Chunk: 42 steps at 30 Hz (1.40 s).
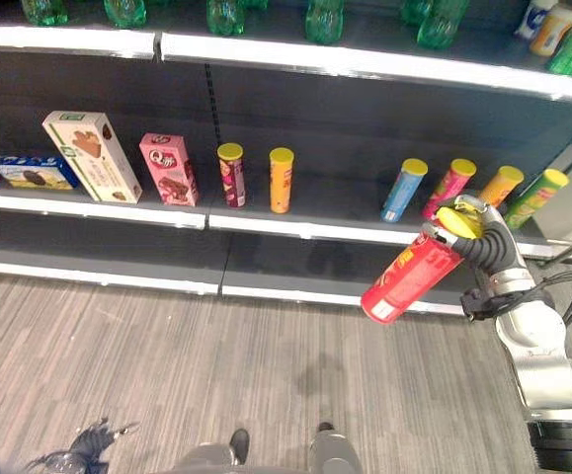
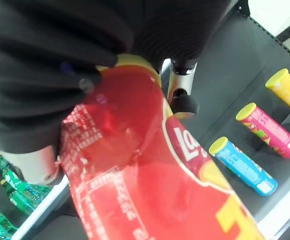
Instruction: Put the goods on the table back onto the shelves and tidy them up.
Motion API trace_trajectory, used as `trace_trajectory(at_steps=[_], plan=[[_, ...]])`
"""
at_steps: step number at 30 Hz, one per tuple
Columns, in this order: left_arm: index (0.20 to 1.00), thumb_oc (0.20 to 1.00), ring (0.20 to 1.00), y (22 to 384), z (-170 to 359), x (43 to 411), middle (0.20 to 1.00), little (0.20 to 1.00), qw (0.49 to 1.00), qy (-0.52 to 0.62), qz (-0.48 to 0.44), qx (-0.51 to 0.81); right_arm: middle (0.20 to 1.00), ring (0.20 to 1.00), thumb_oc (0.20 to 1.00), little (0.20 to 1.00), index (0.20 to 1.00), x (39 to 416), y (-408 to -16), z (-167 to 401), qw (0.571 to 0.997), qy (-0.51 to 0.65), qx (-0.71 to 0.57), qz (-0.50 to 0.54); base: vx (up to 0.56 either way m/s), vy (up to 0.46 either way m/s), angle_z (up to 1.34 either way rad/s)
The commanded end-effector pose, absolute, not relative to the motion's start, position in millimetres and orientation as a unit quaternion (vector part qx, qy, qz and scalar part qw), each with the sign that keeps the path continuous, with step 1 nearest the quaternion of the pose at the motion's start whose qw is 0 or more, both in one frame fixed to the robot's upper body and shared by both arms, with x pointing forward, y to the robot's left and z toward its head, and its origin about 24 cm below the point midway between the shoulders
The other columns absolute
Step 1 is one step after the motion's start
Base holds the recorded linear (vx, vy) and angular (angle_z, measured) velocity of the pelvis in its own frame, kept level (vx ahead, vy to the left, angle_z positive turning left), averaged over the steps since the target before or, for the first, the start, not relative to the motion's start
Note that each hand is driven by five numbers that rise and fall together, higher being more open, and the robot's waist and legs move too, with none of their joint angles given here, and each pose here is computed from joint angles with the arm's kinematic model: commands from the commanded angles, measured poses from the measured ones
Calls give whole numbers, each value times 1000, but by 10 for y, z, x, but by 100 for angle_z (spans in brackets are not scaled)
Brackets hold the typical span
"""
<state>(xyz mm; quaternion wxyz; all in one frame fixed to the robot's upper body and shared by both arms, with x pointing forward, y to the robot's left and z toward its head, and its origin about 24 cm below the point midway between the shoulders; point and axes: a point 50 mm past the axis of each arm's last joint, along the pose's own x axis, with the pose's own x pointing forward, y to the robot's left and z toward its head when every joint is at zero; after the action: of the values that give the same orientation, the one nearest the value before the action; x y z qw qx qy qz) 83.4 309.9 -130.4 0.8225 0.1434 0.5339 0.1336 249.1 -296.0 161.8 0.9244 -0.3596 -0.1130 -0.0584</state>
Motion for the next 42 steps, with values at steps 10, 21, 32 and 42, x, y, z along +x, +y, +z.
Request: trace_trajectory(at_steps=[10,21,32,42], plan=[[1000,1000,1000,2836,-1320,1007,1000,1000,849,499,99,146,200,200,200,200,200,2416,-3224,2065,894,-172,-393,-132,74,-80,44],[1000,1000,1000,2860,-1359,883,1000,1000,836,519,104,143,200,200,200,200,200,2350,-3314,2006,898,-153,-388,-139,43,-52,1],[1000,1000,1000,2775,-1369,776,1000,1000,848,511,124,74,200,200,200,200,200,2253,-3205,2084,902,-201,-354,-143,153,-41,-3],[1000,1000,1000,3064,-1231,820,1000,1000,851,489,169,94,200,200,200,200,200,2268,-2874,1751,933,-188,-293,-89,427,372,-102]])
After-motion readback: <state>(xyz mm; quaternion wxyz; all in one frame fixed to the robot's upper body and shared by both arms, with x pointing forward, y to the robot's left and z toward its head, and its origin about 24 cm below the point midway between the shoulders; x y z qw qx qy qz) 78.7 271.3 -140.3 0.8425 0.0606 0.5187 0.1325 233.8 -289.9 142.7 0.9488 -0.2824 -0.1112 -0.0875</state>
